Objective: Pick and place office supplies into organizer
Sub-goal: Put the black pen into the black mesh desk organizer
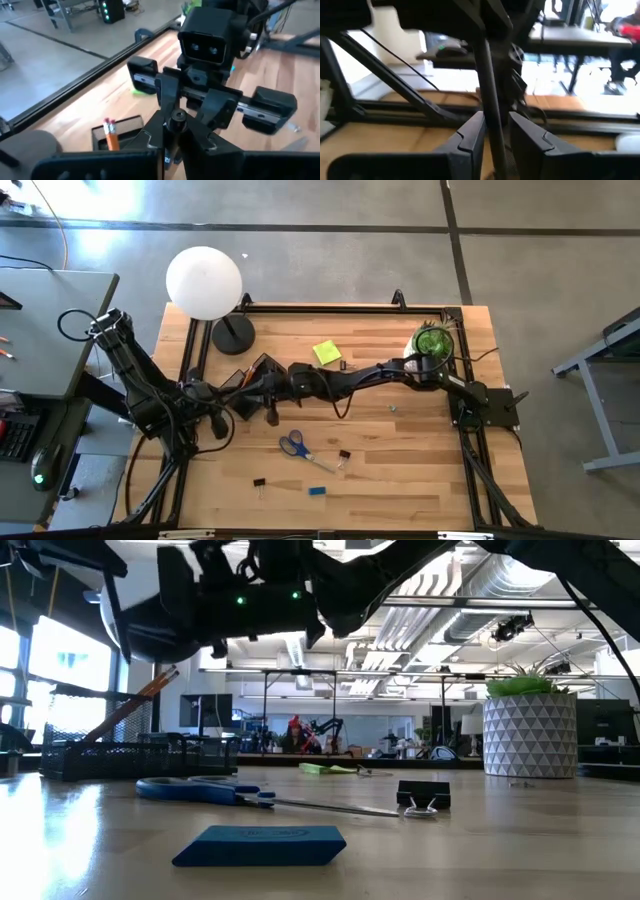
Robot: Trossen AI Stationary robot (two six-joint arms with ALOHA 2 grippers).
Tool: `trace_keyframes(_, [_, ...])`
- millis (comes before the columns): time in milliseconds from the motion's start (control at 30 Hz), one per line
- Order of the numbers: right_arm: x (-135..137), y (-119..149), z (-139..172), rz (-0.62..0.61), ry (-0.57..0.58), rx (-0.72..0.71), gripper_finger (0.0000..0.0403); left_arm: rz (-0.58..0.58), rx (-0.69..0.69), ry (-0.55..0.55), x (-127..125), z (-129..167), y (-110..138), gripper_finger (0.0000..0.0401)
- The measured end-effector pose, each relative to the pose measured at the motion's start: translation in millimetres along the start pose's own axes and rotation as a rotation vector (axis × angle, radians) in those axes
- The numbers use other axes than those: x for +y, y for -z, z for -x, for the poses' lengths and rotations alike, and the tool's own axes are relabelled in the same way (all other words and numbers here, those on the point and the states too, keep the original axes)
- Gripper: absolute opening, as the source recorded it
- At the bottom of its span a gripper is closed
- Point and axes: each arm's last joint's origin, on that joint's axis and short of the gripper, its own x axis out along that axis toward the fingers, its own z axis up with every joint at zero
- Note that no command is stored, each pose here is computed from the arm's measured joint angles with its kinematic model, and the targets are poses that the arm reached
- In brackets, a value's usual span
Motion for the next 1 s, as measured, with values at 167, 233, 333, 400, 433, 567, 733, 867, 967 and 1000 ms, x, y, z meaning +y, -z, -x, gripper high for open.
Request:
trace_keyframes(167, [-6.5, 14.8, 1.7, -0.037, 0.057, 0.152, 0.0098, -0.02, 0.045, -0.025, 7.0, 0.3, 1.8, 0.0014])
trace_keyframes(233, [-8.2, 19.5, 2.7, -0.037, 0.069, 0.201, 0.0104, -0.037, 0.061, -0.039, 9.9, 0.4, 2.4, 0.0013])
trace_keyframes(333, [-5.6, 24.8, 3.7, -0.041, 0.058, 0.258, 0.0109, -0.034, 0.089, -0.067, 16.6, 1.0, 2.8, 0.0013])
trace_keyframes(400, [-0.9, 27.2, 4.0, -0.043, 0.03, 0.285, 0.0109, -0.042, 0.116, -0.092, 21.1, 1.4, 3.3, 0.0013])
trace_keyframes(433, [2.2, 28.1, 4.0, -0.043, 0.018, 0.295, 0.0109, -0.045, 0.13, -0.11, 24.1, 1.8, 3.5, 0.0013])
trace_keyframes(567, [16.4, 31.2, 4.2, -0.022, -0.033, 0.332, 0.0109, -0.005, 0.149, -0.129, 27.9, 0.2, 2.3, 0.0013])
trace_keyframes(733, [34.7, 34.5, 5.0, 0.018, -0.074, 0.374, 0.011, 0.007, 0.24, -0.215, 31.1, -9.4, 1.3, 0.0013])
trace_keyframes(867, [47.0, 36.4, 5.8, 0.022, -0.098, 0.399, 0.011, 0.021, 0.303, -0.275, 30.0, -17.7, 1.7, 0.0028])
trace_keyframes(967, [54.0, 37.4, 6.4, 0.032, -0.112, 0.412, 0.011, 0.027, 0.303, -0.253, 23.5, -22.2, 1.7, 0.0046])
trace_keyframes(1000, [55.4, 37.6, 6.7, 0.033, -0.113, 0.417, 0.011, 0.028, 0.303, -0.233, 20.2, -23.1, 1.8, 0.0049])
